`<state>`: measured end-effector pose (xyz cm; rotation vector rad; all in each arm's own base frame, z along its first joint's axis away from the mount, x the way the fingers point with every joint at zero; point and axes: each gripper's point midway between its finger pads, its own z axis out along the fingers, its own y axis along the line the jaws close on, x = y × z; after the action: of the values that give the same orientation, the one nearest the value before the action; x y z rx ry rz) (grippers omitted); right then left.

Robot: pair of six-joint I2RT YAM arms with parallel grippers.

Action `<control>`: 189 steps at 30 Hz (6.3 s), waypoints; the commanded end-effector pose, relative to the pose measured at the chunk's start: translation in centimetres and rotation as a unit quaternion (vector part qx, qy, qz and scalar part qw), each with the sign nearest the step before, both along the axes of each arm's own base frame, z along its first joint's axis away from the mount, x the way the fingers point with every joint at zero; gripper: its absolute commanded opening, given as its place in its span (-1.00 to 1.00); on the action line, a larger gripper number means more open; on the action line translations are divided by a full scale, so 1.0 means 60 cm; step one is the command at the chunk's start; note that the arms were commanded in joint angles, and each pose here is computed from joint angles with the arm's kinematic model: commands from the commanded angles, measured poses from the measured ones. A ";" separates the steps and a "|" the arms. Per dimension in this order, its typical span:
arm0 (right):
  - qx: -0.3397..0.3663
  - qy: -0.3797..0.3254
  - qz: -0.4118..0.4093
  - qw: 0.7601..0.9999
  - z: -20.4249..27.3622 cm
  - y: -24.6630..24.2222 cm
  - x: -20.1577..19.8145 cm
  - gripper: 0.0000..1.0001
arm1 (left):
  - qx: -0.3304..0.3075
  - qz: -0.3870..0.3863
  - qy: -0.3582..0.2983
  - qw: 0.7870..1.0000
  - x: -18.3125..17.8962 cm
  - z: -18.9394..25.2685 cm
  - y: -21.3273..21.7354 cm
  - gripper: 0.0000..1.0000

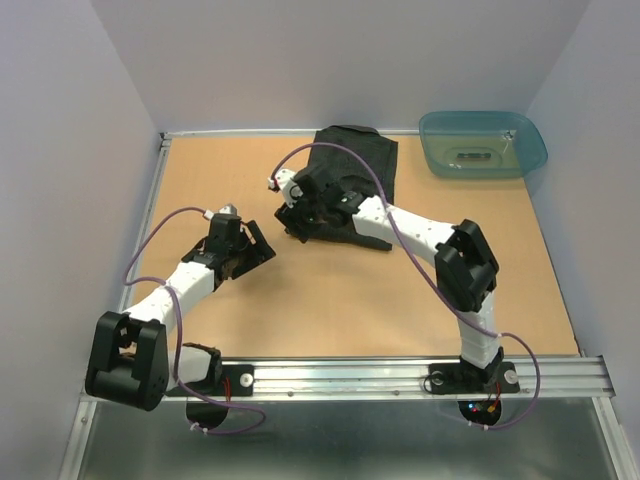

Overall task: Fold and stack the long sleeve shirts
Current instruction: Fold the shirt

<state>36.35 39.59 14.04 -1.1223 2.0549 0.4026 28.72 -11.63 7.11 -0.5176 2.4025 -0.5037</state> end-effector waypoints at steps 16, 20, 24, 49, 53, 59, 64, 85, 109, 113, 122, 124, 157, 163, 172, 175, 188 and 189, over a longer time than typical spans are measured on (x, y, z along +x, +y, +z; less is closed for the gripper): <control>-0.057 -0.098 -0.067 0.991 -0.054 0.044 0.121 0.11 | -0.020 0.013 -0.004 1.000 -0.021 -0.014 0.008 0.63; -0.076 -0.108 -0.068 0.989 -0.064 0.037 0.123 -0.04 | -0.021 0.012 -0.003 1.000 -0.021 -0.015 0.008 0.63; -0.070 -0.122 -0.075 0.987 -0.041 0.037 0.130 -0.45 | -0.021 0.010 -0.004 1.000 -0.021 -0.014 0.007 0.63; -0.075 -0.171 -0.171 0.968 0.034 -0.057 0.213 -0.99 | -0.018 0.002 -0.003 1.000 -0.027 -0.013 0.007 0.63; -0.050 -0.162 -0.209 0.963 0.054 -0.103 0.244 -0.99 | -0.018 0.001 -0.005 1.000 -0.027 -0.012 0.007 0.63; -0.035 -0.161 -0.257 0.952 0.071 -0.158 0.280 -0.99 | -0.019 0.000 -0.004 1.000 -0.028 -0.012 0.007 0.63; -0.028 -0.163 -0.294 0.941 0.076 -0.197 0.310 -0.97 | -0.019 0.000 -0.006 1.000 -0.026 -0.010 0.006 0.63; 0.065 -0.196 -0.316 0.926 0.181 -0.193 0.334 -0.92 | -0.023 -0.006 0.003 1.000 -0.018 -0.013 0.000 0.63; 0.116 0.012 -0.406 0.906 0.033 -0.314 0.153 0.32 | -0.070 -0.056 -0.043 0.995 0.111 0.069 -0.066 0.75; 0.138 0.077 -0.394 0.905 -0.009 -0.307 0.102 0.30 | -0.097 -0.075 -0.019 0.992 0.146 0.044 -0.098 0.73; 0.165 0.149 -0.381 0.897 -0.116 -0.284 0.060 0.21 | -0.087 -0.074 0.042 0.993 0.175 -0.043 -0.115 -0.13; 0.156 0.159 -0.389 0.894 -0.148 -0.289 0.054 0.17 | -0.085 -0.077 0.051 0.992 0.167 -0.058 -0.121 -0.44; 0.302 0.233 -0.251 0.890 0.084 -0.183 -0.151 0.19 | 0.130 -0.141 -0.138 0.972 0.018 0.151 -0.071 0.51; 0.384 0.313 -0.200 0.846 0.085 -0.101 -0.162 0.05 | 0.186 -0.185 -0.187 0.947 0.074 0.153 -0.085 0.41; 0.369 0.370 -0.211 0.826 -0.008 -0.092 -0.176 -0.08 | 0.225 -0.301 -0.207 0.903 0.088 0.114 -0.116 0.40; 0.365 0.386 -0.226 0.817 -0.046 -0.099 -0.188 -0.10 | 0.211 -0.335 -0.214 0.893 0.091 0.104 -0.140 0.40; 0.331 0.390 -0.314 0.800 -0.143 -0.148 -0.201 -0.13 | 0.253 -0.380 -0.179 0.872 0.113 0.035 -0.144 0.42; 0.329 0.393 -0.316 0.799 -0.147 -0.148 -0.202 -0.13 | 0.260 -0.373 -0.180 0.872 0.120 0.037 -0.142 0.42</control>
<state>23.77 31.18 6.33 0.2031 2.4865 1.2823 33.32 -19.64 6.93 0.7253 2.2533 -0.2559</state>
